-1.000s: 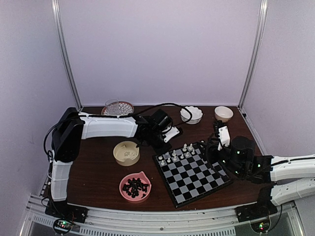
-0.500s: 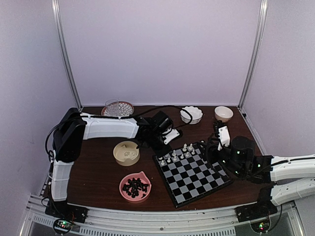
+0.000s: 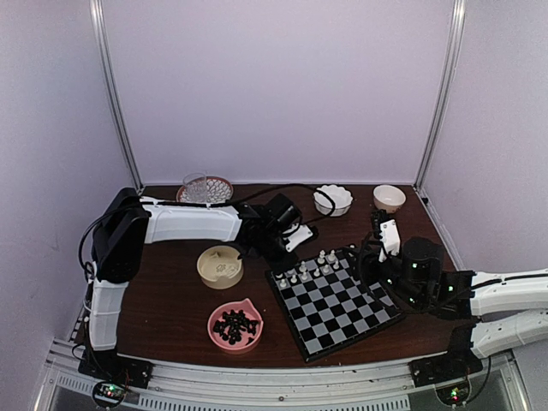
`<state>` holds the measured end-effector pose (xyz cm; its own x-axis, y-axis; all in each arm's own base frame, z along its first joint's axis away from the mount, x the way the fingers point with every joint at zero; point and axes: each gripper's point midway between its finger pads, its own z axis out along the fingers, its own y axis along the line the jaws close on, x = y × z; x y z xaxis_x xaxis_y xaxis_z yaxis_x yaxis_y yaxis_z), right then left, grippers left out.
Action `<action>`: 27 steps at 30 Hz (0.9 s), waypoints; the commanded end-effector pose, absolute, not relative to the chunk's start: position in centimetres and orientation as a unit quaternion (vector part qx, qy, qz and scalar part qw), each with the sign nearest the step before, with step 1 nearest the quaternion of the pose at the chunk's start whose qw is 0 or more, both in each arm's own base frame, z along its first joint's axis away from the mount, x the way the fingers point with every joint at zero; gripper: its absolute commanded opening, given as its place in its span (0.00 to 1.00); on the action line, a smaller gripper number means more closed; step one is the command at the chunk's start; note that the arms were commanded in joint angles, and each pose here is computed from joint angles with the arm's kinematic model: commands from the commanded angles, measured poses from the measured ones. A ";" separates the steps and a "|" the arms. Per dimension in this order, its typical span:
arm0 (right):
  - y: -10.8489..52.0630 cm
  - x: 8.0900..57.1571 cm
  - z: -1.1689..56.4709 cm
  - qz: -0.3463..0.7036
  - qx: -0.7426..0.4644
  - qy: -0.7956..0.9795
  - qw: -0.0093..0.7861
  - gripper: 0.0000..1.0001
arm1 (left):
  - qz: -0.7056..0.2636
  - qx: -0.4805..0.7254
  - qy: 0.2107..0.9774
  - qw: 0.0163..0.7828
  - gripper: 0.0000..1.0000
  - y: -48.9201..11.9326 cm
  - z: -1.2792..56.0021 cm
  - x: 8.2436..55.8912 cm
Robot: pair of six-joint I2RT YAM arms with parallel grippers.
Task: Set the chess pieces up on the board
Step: Place the knight at g1, then pick up the pawn from the storage box.
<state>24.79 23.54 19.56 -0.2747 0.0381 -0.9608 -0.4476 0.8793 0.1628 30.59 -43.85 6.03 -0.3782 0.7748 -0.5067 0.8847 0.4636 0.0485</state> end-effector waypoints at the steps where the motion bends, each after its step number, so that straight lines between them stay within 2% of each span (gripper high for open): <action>1: 23.1 24.9 20.1 0.203 -0.128 0.766 0.596 0.60 | -0.125 0.498 0.827 0.231 0.16 -44.3 5.5 30.1; 17: 23.2 24.7 20.3 0.209 -0.132 0.764 0.597 0.60 | -0.140 0.463 0.833 0.268 0.23 -44.2 9.6 30.6; 23: 23.3 24.6 20.3 0.211 -0.134 0.763 0.596 0.60 | -0.093 0.424 0.843 0.318 0.27 -41.3 12.9 32.0; 27: 23.3 24.7 20.3 0.210 -0.135 0.763 0.596 0.60 | -0.104 0.375 0.857 0.338 0.28 -38.0 15.1 32.7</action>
